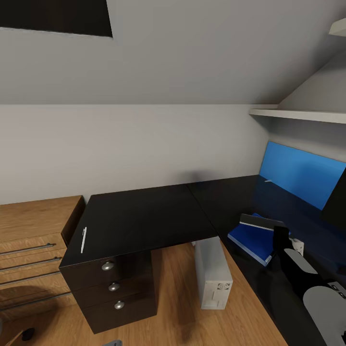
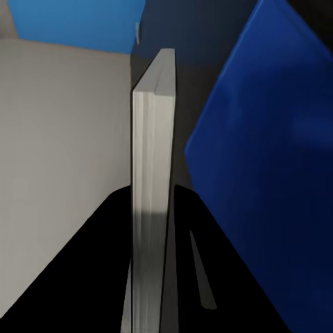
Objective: In the bedroom, organize the workspace by keeping the computer under the desk, ensuring the monitor is on the desk, placing the keyboard on the desk next to the monitor, placing the mouse on the desk next to the keyboard, moving the folder from the swivel chair onto the desk next to the mouse, stacking the notebook on top of the folder with the pen on top of the notebook, and positioning the swivel chair next to the desk.
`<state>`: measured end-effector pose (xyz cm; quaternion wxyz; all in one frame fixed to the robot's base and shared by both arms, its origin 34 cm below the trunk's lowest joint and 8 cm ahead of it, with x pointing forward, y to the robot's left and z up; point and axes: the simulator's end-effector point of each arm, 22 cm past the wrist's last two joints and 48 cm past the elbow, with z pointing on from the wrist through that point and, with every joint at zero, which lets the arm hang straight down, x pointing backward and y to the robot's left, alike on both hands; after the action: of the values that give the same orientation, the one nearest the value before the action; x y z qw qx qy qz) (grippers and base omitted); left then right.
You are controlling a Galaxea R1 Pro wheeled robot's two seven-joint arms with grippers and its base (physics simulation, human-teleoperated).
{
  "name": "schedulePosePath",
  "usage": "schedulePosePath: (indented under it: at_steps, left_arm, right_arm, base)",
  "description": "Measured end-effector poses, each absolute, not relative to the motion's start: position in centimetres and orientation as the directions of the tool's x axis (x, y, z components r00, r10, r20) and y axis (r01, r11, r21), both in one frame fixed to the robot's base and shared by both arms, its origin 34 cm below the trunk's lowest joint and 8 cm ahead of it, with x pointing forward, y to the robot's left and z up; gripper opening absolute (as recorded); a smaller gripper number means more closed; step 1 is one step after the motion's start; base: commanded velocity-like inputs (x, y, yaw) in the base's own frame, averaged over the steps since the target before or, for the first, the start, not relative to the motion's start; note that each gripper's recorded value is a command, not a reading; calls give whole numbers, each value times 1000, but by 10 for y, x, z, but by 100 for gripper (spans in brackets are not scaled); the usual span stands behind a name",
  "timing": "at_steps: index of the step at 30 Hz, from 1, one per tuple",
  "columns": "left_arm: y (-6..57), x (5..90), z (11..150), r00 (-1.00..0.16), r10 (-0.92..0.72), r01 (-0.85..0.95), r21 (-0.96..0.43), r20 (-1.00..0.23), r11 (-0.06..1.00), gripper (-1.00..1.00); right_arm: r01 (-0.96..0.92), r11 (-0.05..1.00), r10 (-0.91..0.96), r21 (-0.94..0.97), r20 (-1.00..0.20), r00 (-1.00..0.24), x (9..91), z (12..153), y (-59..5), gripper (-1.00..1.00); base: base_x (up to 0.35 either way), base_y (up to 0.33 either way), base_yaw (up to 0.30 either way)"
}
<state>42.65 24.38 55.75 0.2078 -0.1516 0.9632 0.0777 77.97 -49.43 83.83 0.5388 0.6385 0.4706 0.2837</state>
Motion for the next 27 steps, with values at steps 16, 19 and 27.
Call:
schedulePosePath:
  at_steps: [16,19,27]
  left_arm:
    - [244,427,558,-868,-259,-324,88,-424,942,100]
    - [245,426,557,-868,-259,-324,88,-424,942,100]
    - [245,427,557,-868,-260,-325,88,-424,942,100]
  right_arm:
    - [287,23,907,958,-141,397,780,840,-494,100]
    - [287,24,907,958,-142,397,780,840,-494,100]
    - [288,25,907,957,-143,397,780,840,-495,100]
  base:
    - [0,0,0]
    - [0,0,0]
    - [-100,0,0]
